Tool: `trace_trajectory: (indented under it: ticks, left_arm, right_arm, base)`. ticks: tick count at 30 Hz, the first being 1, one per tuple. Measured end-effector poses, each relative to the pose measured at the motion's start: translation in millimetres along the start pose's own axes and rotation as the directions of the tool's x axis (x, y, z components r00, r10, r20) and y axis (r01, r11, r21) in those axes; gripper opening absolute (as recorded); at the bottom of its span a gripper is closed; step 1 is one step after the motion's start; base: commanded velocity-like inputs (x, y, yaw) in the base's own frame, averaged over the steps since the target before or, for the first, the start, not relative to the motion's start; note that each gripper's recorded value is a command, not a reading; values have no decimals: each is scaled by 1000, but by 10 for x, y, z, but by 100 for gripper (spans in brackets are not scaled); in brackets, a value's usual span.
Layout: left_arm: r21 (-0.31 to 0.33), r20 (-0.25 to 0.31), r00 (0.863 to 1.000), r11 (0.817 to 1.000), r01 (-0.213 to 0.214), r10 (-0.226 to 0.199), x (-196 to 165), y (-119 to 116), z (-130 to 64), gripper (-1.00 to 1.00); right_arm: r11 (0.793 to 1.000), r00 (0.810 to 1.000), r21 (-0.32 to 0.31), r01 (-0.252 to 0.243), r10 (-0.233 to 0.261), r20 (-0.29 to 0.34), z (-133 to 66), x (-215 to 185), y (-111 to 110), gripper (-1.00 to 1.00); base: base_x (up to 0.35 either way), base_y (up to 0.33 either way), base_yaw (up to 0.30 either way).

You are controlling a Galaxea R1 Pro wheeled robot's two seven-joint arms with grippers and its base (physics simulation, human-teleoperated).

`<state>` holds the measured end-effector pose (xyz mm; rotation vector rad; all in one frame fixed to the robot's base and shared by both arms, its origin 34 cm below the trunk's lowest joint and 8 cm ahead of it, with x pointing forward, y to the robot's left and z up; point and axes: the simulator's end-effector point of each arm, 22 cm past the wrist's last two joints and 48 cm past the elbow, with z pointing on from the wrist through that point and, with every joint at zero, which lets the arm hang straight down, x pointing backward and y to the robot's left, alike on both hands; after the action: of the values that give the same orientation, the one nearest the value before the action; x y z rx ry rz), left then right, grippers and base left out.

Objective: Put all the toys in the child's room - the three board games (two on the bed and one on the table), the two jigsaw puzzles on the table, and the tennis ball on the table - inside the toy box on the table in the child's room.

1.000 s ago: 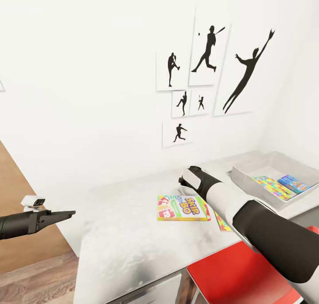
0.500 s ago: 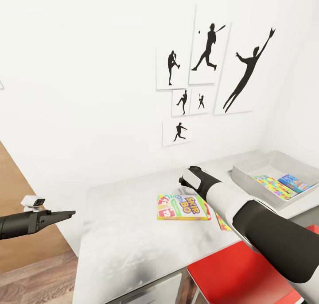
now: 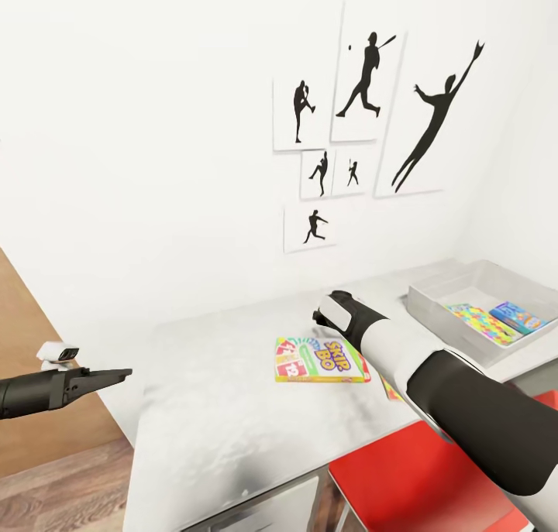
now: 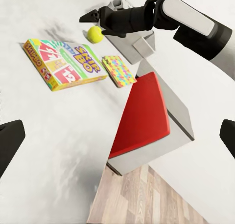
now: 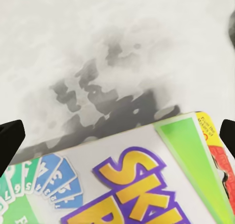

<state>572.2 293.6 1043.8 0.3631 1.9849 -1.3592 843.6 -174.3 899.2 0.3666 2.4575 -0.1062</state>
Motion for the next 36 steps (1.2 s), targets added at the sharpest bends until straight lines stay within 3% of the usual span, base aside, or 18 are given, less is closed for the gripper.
trace_trajectory:
  ticks: [36]
  left_arm:
    - [0, 0, 1000, 1000, -1, 1, 274, 308, 92, 100]
  right_arm:
    - [1000, 1000, 1, -1, 1, 1, 347, 244, -8, 100]
  base:
    - [0, 0, 0]
